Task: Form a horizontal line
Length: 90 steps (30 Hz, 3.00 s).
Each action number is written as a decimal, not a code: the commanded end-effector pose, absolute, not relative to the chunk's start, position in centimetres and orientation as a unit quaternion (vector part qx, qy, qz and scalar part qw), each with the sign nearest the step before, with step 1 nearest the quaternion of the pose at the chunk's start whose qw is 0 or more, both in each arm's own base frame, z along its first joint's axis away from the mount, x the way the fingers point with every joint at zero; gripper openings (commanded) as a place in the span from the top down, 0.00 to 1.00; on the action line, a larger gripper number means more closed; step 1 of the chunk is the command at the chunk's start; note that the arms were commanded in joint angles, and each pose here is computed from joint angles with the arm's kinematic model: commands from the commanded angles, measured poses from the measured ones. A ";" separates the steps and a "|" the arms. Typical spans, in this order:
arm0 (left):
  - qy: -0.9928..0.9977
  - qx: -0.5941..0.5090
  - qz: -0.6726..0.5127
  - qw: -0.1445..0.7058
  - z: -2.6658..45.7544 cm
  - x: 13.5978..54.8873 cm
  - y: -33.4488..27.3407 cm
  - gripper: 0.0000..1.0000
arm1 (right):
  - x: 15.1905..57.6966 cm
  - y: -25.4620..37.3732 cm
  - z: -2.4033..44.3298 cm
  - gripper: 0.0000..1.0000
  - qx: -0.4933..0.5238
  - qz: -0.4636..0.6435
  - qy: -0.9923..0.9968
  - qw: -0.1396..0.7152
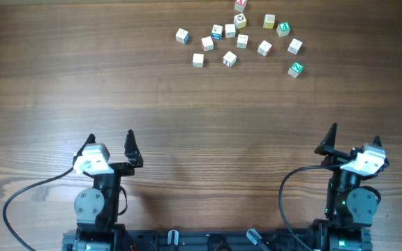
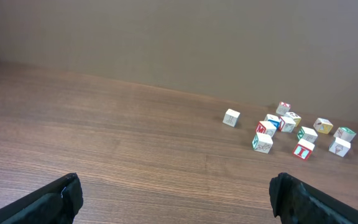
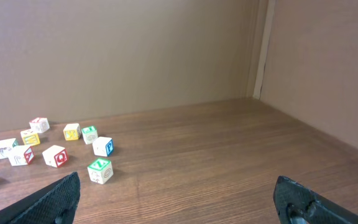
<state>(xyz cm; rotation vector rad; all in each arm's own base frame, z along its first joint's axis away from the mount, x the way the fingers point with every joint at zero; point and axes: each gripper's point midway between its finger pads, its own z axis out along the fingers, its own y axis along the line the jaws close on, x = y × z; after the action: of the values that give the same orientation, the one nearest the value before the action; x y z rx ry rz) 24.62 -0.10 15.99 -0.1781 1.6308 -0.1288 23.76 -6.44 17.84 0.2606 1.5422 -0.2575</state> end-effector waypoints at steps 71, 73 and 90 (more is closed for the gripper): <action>0.941 -0.075 -0.240 0.227 21.8 15.6 -7.7 0.00 | 23.8 -6.2 18.1 0.00 0.114 -0.112 0.689 0.707; 0.946 -0.081 -0.233 0.210 21.5 16.7 -7.6 0.00 | 23.8 -6.2 18.1 0.00 0.114 -0.112 0.689 0.707; 0.944 -0.069 -0.207 0.247 24.7 27.4 -7.3 0.00 | 23.8 -6.2 18.1 0.00 0.113 -0.112 0.689 0.707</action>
<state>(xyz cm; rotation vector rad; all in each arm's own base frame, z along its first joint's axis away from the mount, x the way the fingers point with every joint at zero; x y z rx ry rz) 26.34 -7.61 24.07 -0.2217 2.6082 -0.5888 23.76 -6.45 17.84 0.2609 1.5421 -0.2578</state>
